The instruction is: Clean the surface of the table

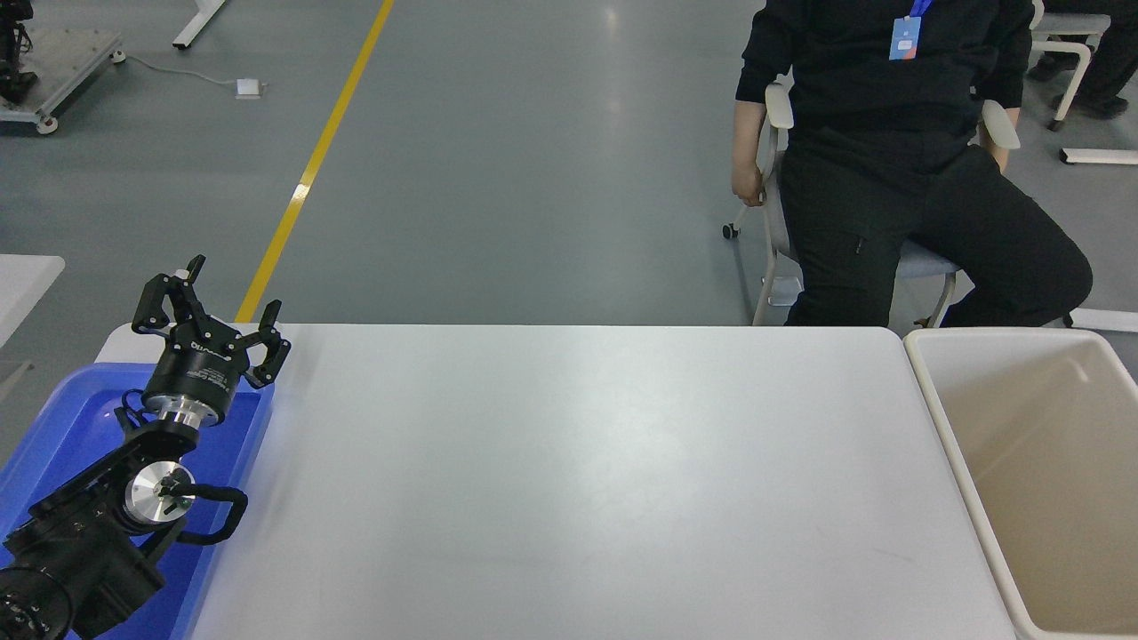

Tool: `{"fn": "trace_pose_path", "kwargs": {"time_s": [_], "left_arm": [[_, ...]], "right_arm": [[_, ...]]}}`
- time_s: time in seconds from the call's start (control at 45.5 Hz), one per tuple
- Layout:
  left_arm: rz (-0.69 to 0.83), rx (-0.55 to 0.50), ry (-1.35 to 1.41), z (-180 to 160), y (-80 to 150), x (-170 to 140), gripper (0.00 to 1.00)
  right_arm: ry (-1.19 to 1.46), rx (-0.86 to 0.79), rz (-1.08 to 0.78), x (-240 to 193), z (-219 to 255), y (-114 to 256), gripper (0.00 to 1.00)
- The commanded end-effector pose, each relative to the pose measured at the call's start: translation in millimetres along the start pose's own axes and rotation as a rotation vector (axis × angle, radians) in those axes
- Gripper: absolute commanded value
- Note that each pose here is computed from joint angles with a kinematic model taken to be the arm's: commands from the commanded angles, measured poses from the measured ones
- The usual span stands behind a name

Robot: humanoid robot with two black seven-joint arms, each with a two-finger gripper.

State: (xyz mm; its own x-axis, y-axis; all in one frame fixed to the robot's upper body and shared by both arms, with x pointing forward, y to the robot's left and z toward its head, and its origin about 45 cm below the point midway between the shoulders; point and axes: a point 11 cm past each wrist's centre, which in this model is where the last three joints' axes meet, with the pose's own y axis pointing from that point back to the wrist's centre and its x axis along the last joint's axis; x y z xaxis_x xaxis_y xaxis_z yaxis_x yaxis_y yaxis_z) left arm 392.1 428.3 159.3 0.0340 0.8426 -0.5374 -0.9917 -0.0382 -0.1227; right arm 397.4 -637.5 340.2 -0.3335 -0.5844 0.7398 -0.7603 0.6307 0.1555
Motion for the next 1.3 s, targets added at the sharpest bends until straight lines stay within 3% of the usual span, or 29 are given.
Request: {"fn": "trace_pose_path", "kwargs": {"time_s": [0.0, 0.549, 0.967, 1.275], "left_arm": [[0.000, 0.000, -0.001, 0, 0, 0, 1.00], [0.000, 0.000, -0.001, 0, 0, 0, 1.00], [0.000, 0.000, -0.001, 0, 0, 0, 1.00], [0.000, 0.000, -0.001, 0, 0, 0, 1.00]], "right_arm": [[-0.017, -0.119, 0.079, -10, 75, 10, 0.00], [0.009, -0.215, -0.155, -177, 134, 48, 0.00], [0.004, -0.238, -0.252, -219, 148, 66, 0.00], [0.008, -0.239, -0.237, -216, 149, 66, 0.00]]}}
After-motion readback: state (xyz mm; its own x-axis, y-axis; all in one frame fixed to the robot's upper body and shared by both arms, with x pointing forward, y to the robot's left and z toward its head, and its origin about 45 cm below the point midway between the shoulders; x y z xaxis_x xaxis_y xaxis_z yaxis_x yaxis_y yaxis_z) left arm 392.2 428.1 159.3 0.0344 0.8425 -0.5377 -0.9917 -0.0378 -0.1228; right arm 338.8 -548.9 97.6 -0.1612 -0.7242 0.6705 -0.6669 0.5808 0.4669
